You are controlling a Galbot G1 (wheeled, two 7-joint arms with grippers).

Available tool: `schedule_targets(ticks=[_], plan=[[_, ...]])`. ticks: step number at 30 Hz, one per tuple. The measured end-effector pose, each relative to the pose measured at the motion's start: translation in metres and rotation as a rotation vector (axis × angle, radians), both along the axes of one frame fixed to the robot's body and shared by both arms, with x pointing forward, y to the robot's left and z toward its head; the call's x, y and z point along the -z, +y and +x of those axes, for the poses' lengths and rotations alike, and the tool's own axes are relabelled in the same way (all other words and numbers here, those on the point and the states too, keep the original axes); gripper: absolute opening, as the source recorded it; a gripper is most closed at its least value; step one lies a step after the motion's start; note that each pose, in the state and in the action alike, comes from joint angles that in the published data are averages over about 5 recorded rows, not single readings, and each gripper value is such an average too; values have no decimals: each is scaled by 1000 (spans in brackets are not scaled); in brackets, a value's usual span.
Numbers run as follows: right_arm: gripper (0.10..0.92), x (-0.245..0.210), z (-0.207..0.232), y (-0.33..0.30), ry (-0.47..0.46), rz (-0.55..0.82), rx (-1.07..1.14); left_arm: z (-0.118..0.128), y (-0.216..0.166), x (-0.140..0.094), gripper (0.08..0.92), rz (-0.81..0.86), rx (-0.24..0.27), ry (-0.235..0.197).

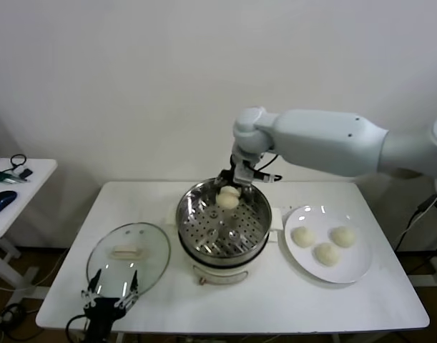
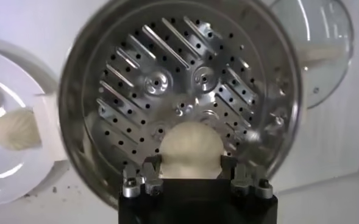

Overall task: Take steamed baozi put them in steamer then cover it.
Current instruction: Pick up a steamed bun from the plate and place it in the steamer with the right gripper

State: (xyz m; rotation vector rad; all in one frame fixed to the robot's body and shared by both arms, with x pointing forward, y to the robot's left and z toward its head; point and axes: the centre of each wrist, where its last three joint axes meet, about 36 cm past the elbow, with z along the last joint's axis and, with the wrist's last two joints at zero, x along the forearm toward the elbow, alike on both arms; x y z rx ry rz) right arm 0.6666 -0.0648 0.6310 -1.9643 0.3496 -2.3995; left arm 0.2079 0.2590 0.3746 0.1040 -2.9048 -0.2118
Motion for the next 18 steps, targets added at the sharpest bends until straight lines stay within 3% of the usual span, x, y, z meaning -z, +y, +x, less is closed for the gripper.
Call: schedule_targets(ticks=[13, 18], plan=[[657, 43, 19, 8, -10, -6, 1, 0, 3, 0, 823, 0, -11, -3], [748, 42, 23, 6, -16, 19, 11, 0, 3, 0, 823, -1, -11, -5]])
